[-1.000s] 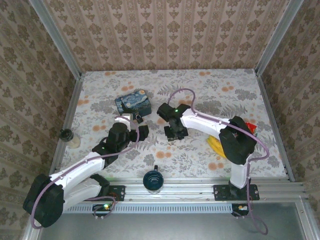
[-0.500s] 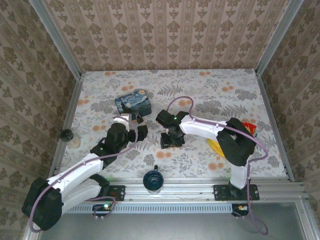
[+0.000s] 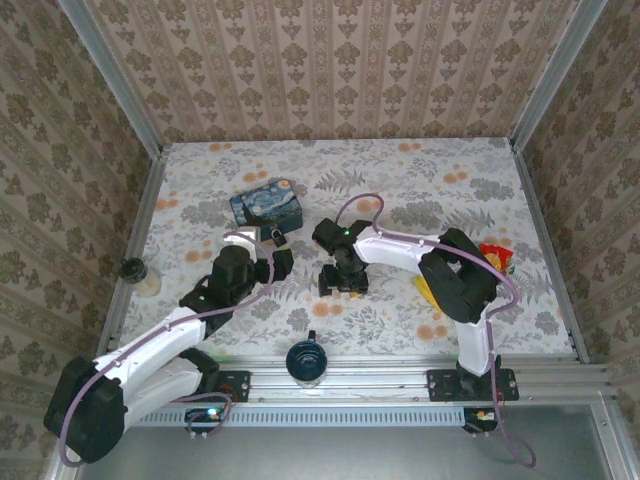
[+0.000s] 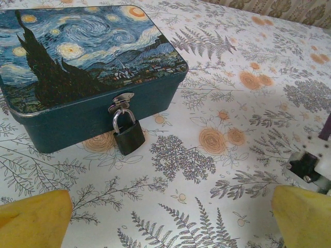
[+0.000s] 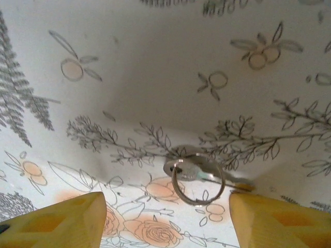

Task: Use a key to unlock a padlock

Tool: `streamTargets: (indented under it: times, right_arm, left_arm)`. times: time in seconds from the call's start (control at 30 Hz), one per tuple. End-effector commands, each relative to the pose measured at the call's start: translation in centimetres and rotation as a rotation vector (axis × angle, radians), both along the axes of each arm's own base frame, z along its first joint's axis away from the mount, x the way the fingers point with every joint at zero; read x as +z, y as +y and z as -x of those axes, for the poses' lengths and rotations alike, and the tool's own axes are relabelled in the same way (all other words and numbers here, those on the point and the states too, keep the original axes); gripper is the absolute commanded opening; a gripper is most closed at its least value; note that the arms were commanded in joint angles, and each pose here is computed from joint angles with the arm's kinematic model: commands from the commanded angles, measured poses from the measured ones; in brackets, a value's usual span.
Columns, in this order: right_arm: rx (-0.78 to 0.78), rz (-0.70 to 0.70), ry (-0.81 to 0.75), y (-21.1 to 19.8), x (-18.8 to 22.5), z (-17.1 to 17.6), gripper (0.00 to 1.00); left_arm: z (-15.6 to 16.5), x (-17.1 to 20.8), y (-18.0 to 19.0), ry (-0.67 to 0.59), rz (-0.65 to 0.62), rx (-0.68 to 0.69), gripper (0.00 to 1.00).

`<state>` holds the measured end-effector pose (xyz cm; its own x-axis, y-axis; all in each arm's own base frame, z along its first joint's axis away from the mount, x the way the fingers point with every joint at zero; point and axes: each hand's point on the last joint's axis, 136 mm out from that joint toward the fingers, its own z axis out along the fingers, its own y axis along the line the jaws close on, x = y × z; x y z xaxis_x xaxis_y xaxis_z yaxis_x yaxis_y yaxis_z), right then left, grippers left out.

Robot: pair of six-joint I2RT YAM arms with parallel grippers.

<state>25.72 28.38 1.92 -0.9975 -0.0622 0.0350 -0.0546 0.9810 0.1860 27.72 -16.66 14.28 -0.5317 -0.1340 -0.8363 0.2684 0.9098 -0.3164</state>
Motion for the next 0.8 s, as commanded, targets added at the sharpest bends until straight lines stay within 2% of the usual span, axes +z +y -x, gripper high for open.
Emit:
streamTargets:
  times: [0.0, 0.13, 0.23, 0.3, 0.43, 0.6, 0.77]
  right_arm:
    - [-0.003, 0.017, -0.122, 0.4, -0.5, -4.6, 0.67]
    - [0.042, -0.048, -0.136, 3.8, -0.2, -5.9, 0.65]
    - [0.079, -0.021, -0.149, 4.6, 0.2, -6.5, 0.60]
    - [0.085, 0.024, -0.153, 3.9, 0.5, -6.5, 0.55]
    - [0.093, 0.102, -0.192, 1.5, 1.9, -6.2, 0.55]
    - [0.133, 0.126, -0.199, -0.4, 3.2, -5.1, 0.49]
    - [0.172, 0.130, -0.180, -1.4, 2.9, -4.1, 0.44]
  left_arm:
    - [0.0, -0.3, 0.9, 0.000, -0.026, 0.028, 1.00]
    - [-0.1, -0.2, 1.1, -0.006, -0.028, 0.032, 1.00]
    - [-0.2, -0.1, 1.1, -0.010, -0.025, 0.032, 1.00]
    - [-0.2, 0.1, 1.1, -0.012, -0.023, 0.029, 1.00]
    - [-0.1, 0.0, 1.2, -0.011, -0.023, 0.029, 1.00]
    - [0.0, -0.1, 1.3, -0.010, -0.021, 0.030, 1.00]
    - [0.1, 0.0, 1.2, -0.012, -0.013, 0.026, 1.00]
